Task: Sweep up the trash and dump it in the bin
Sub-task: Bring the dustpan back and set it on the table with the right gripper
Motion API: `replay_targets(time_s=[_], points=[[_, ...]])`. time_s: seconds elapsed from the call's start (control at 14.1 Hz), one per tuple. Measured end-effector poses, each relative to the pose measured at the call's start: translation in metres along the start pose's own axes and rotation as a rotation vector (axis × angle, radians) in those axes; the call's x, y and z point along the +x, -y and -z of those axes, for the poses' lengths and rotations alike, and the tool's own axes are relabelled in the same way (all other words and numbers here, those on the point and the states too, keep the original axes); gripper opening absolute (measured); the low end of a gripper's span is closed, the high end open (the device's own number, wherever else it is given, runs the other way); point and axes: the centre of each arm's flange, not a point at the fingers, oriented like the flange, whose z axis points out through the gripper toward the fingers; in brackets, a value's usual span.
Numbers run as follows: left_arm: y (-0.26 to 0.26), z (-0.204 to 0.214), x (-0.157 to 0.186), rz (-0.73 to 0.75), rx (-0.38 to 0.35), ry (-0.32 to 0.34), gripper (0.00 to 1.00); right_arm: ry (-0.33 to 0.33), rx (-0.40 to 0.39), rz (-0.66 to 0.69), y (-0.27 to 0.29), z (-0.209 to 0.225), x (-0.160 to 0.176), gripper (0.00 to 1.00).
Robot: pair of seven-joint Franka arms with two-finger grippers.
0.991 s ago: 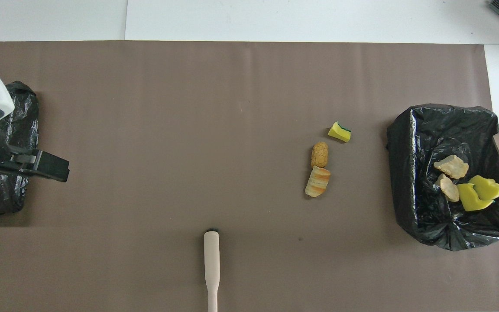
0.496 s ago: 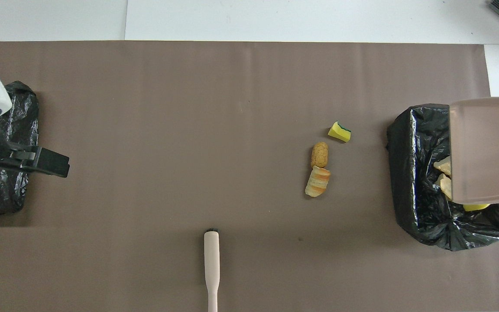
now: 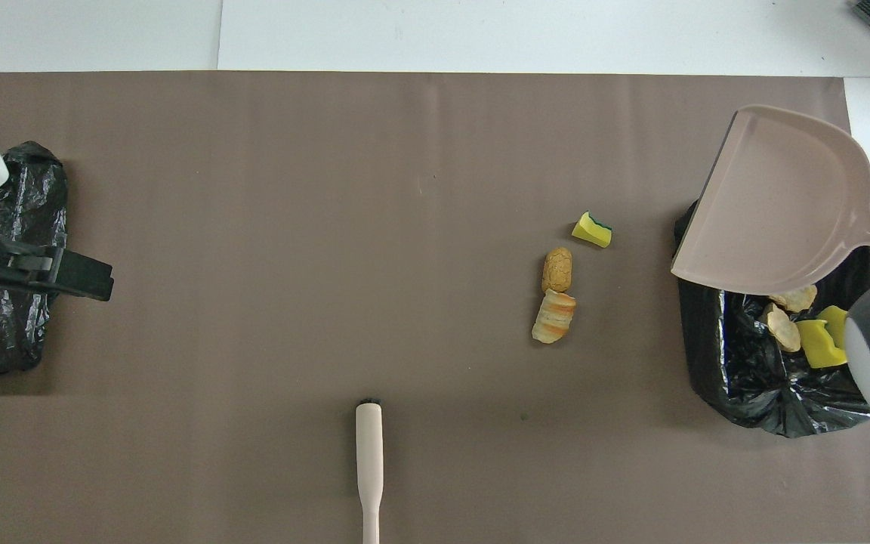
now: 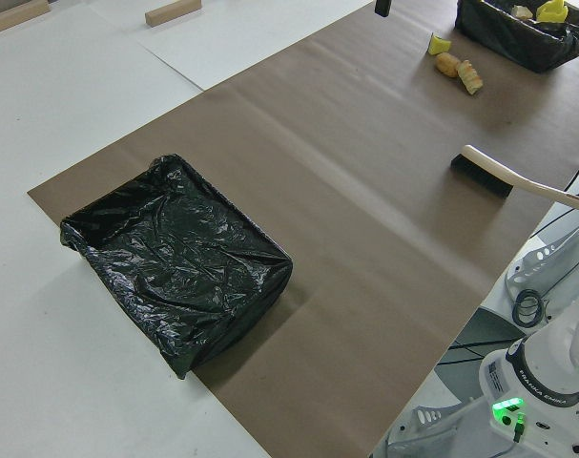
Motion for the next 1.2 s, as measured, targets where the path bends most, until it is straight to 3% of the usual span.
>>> replay_targets(time_s=[0.28,0.71,0.92,1.2], points=[[0.003,0.0,0.0,0.005,0.0,0.0,1.0,-0.071,0.133,-0.286,0.064,-0.004,0.074,0.32],[0.005,0.0,0.0,0.01,0.0,0.0,1.0,-0.127,0.354,-0.636,0.153,-0.023,0.176,0.32],[0.006,0.0,0.0,0.011,-0.001,0.0,1.0,-0.123,0.43,-0.682,0.2,-0.033,0.215,0.32],[0.006,0.0,0.0,0.012,-0.001,0.0,1.0,-0.149,0.491,-0.621,0.275,-0.041,0.259,0.32]])
